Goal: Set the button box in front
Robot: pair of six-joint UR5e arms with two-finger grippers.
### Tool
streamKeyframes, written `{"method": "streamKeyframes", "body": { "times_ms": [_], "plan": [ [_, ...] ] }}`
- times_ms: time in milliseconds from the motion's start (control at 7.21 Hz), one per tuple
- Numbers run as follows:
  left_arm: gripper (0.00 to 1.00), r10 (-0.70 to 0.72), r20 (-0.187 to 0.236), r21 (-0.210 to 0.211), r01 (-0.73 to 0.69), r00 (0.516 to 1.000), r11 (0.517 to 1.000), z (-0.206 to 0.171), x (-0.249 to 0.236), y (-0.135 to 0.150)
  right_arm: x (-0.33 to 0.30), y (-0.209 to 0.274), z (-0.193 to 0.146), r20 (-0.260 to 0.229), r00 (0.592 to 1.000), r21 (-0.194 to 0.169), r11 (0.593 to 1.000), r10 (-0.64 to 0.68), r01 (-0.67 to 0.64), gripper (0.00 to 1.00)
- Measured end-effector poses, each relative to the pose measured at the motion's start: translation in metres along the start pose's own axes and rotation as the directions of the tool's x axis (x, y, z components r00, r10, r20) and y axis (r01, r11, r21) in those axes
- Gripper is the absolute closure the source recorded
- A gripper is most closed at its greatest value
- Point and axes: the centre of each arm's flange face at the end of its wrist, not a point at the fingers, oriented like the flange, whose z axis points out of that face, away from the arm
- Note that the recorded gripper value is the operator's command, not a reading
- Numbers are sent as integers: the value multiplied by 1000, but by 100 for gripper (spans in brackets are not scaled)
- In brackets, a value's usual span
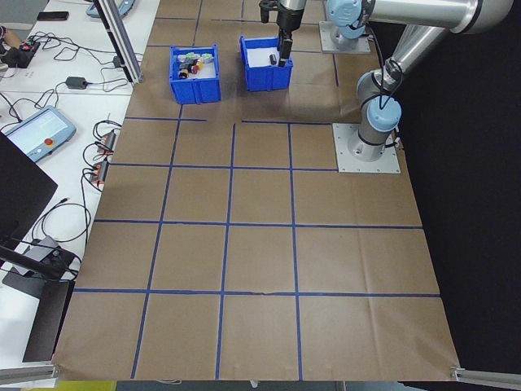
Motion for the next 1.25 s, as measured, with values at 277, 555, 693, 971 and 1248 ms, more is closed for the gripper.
{"method": "streamKeyframes", "body": {
  "times_ms": [277,555,693,971,1248],
  "plan": [
    [0,0,0,2,0,1000,1000,-1,0,1,15,-25,-4,23,971,-47,970,239,-238,0],
    [0,0,0,1,0,1000,1000,-1,0,1,16,-80,-7,41,961,-115,957,273,-267,0],
    [0,0,0,-1,0,1000,1000,0,0,1,0,-114,-9,47,968,-124,963,246,-239,0],
    [0,0,0,-3,0,1000,1000,-1,0,2,-25,-144,-3,64,974,-143,968,217,-206,0],
    [0,0,0,-2,0,1000,1000,-1,0,2,-30,-135,8,76,982,-147,976,175,-163,0]
  ]
}}
